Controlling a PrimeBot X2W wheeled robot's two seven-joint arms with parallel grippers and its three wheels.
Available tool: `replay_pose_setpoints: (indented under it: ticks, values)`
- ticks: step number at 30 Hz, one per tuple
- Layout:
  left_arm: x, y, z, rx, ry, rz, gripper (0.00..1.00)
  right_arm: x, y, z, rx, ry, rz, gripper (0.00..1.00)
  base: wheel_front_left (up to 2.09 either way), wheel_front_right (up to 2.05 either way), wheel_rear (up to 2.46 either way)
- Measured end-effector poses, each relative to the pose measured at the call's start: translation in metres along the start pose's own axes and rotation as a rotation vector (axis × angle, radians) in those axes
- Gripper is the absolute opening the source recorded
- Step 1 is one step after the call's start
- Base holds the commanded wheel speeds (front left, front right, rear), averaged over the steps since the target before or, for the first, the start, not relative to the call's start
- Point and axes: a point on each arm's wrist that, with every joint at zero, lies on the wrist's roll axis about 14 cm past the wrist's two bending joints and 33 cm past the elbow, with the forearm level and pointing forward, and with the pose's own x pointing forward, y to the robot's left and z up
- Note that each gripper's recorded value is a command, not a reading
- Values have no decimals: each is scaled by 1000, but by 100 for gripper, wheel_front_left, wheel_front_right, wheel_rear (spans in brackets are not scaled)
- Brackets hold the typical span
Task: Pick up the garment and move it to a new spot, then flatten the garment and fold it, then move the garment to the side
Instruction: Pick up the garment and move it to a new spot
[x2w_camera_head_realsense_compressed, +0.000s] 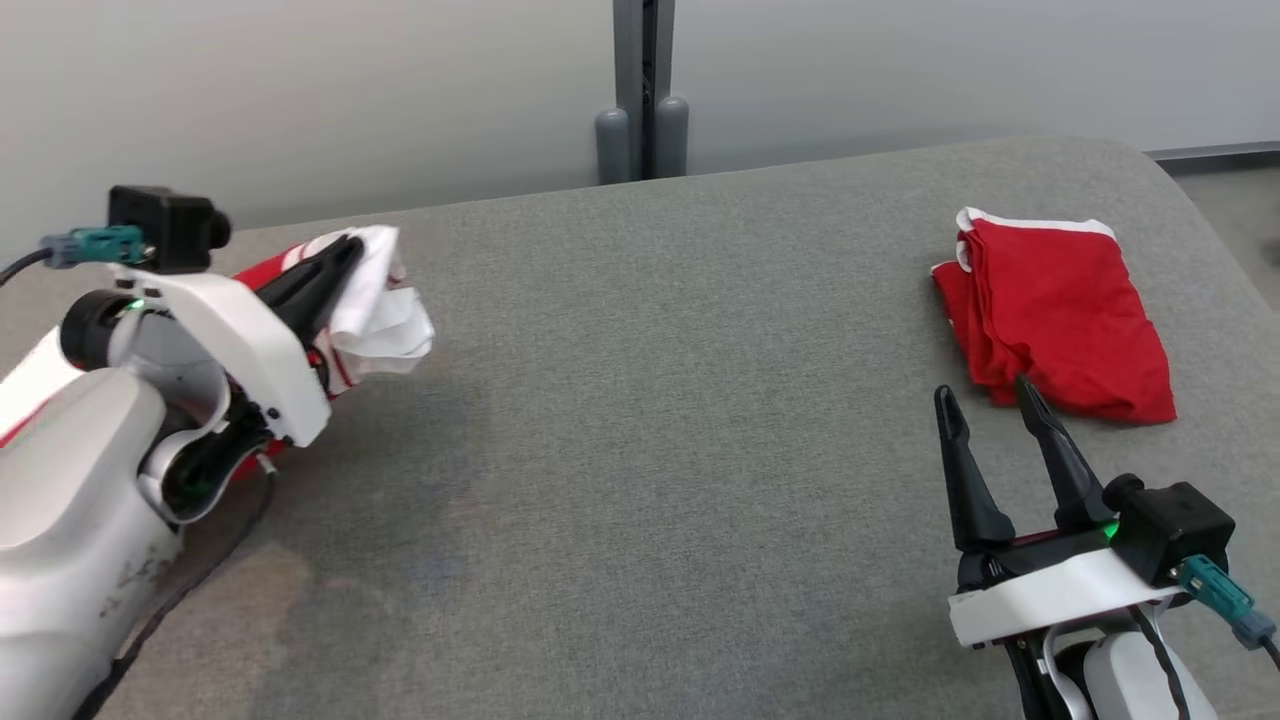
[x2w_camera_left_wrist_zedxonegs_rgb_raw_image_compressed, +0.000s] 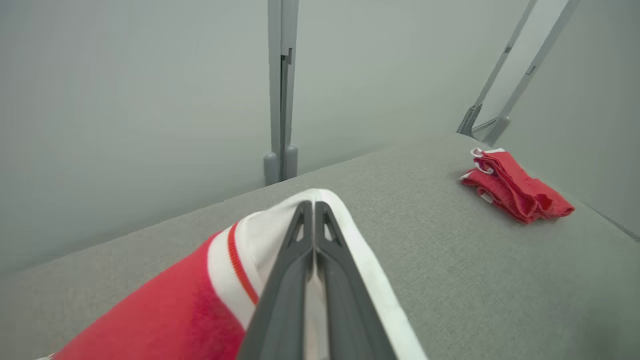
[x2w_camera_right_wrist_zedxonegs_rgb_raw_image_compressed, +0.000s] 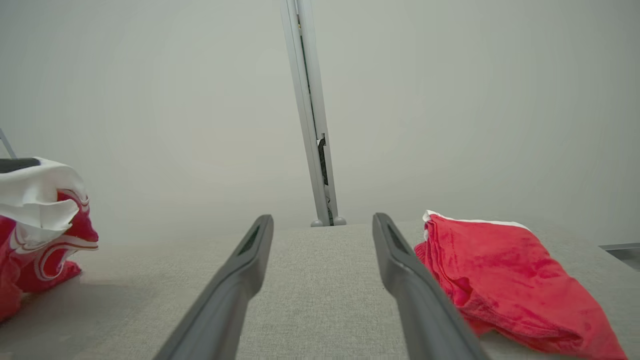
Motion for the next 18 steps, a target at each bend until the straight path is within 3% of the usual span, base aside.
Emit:
replay_pose_setpoints:
  ticks: [11,18]
  values:
    - [54,-146,6,-31,-73,-342,0,-18,-31,6,-28,-4,-98,100,0,0,0]
    - [73,-211,-10,-46,-49,-501,0,-31,-51,9,-43,-3,-163,100,0,0,0]
